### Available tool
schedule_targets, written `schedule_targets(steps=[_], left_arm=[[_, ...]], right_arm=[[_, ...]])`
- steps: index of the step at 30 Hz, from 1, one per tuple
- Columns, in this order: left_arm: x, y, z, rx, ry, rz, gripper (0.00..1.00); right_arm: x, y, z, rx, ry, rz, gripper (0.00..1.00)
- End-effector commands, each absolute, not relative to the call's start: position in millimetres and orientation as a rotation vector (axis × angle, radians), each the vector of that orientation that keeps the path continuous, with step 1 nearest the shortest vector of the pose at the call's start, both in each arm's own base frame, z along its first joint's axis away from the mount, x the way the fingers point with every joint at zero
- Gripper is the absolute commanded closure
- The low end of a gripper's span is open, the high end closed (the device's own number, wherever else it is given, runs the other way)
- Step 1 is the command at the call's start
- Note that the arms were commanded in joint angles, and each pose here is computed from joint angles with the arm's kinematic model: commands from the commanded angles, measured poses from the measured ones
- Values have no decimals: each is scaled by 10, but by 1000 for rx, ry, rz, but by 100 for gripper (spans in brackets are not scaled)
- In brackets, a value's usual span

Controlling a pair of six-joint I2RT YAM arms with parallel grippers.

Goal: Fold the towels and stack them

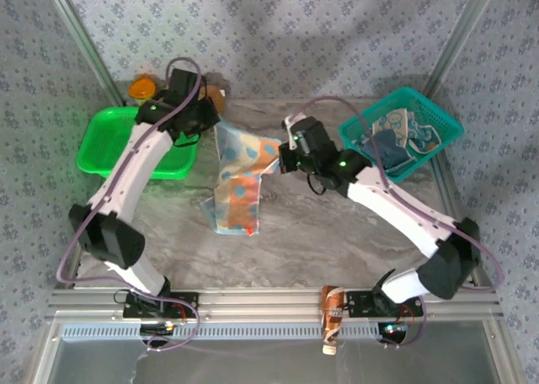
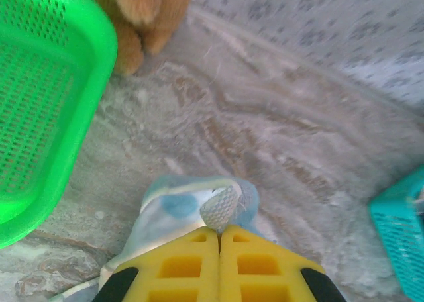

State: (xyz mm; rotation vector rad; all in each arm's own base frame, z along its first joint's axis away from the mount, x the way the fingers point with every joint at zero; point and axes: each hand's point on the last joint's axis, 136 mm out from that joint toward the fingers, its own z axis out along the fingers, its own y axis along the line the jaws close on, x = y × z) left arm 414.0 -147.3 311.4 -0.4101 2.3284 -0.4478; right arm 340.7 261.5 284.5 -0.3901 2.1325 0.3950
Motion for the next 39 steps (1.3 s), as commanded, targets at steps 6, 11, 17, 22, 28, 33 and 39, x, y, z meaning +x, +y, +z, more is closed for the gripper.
schedule_targets(steps=[6,11,17,22,28,33,39], left_arm=[[3873,-1438,4059,-362,2088,-603,100],[3900,-1525,4479,-259,1995,-626,100],[3934,-1525,4897,-143,1924,-569,100],[3891,-1551,5080,-84,1878,-577,100],[3655,-1557,5256,-77,1849,-635,100],[3342,-1570,5346,-64,1830,-628,100],[2949,-1618,5390,-53,1811,-669,100]], right_arm=[[3560,2103,3858,-307,1778,355,100],[3787,2045,4298,-346,1662,381,100],[4122,2033,4692,-348,1592,377,100],[4206,2056,4949,-360,1543,400,100],[3989,2069,5176,-384,1519,462,100],[3645,2058,5265,-408,1487,486,100],[3184,1931,5346,-411,1470,521,100]])
